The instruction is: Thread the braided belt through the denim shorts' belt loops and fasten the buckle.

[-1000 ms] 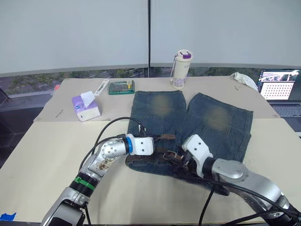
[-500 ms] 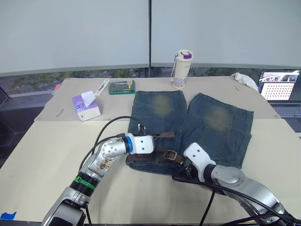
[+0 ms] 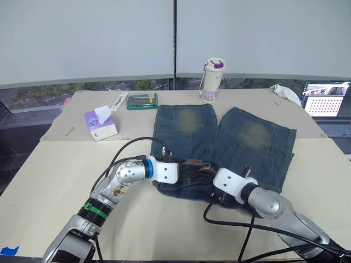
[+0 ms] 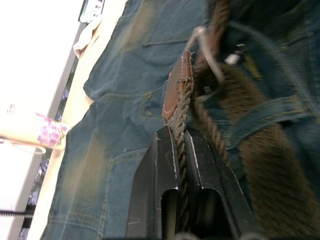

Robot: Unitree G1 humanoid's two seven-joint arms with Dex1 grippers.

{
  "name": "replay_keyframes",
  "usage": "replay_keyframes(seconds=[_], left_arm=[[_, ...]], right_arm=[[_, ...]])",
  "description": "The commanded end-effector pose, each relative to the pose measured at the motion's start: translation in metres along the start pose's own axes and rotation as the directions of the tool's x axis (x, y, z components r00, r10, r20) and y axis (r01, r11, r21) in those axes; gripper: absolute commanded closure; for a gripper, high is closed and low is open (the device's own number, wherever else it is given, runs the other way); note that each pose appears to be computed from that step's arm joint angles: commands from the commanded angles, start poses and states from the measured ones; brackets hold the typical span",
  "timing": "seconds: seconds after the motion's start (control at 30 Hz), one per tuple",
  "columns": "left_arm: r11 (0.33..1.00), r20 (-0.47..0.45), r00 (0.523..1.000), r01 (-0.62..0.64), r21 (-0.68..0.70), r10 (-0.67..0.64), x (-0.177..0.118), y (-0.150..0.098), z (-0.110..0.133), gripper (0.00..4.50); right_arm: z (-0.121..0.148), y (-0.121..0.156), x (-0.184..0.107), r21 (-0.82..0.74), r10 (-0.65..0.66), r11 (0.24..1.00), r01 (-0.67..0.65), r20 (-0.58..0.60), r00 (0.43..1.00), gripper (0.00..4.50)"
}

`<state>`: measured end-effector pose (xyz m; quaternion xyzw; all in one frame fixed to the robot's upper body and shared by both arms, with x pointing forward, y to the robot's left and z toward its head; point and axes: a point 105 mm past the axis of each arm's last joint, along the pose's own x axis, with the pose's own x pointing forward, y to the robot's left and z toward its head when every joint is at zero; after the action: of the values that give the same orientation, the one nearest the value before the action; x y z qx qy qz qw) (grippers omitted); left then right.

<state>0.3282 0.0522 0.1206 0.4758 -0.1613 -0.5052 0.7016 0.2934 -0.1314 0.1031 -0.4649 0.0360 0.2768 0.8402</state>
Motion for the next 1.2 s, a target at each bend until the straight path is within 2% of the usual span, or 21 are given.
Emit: replay_keyframes(seconds=[0.03, 0.33, 0.47, 0.87, 1.2], left_arm=[[0.996, 0.015, 0.999, 0.032, 0.083, -0.034, -0.003, 0.005, 0.008, 4.50], [0.981, 0.009, 0.997, 0.078, 0.179, -0.081, 0.001, 0.005, 0.011, 4.50], [0.925, -0.061, 0.990, 0.140, 0.354, -0.127, 0.004, 0.007, 0.008, 4.50], [0.913, -0.117, 0.987, 0.144, 0.382, -0.106, 0.008, 0.016, -0.003, 4.50], [0.917, -0.016, 0.994, 0.109, 0.385, -0.111, 0.024, 0.012, 0.013, 4.50]], right_arm=[[0.006, -0.020, 0.001, -0.134, -0.115, 0.984, 0.120, 0.044, 0.992, 4.35], [0.019, -0.022, 0.004, -0.272, -0.149, 0.945, 0.181, 0.134, 0.980, 4.35], [0.019, -0.017, 0.005, -0.267, -0.146, 0.946, 0.181, 0.147, 0.978, 4.35], [0.022, -0.013, 0.005, -0.266, -0.139, 0.947, 0.181, 0.170, 0.976, 4.35], [0.032, -0.004, 0.009, -0.265, -0.106, 0.950, 0.164, 0.219, 0.970, 4.35]])
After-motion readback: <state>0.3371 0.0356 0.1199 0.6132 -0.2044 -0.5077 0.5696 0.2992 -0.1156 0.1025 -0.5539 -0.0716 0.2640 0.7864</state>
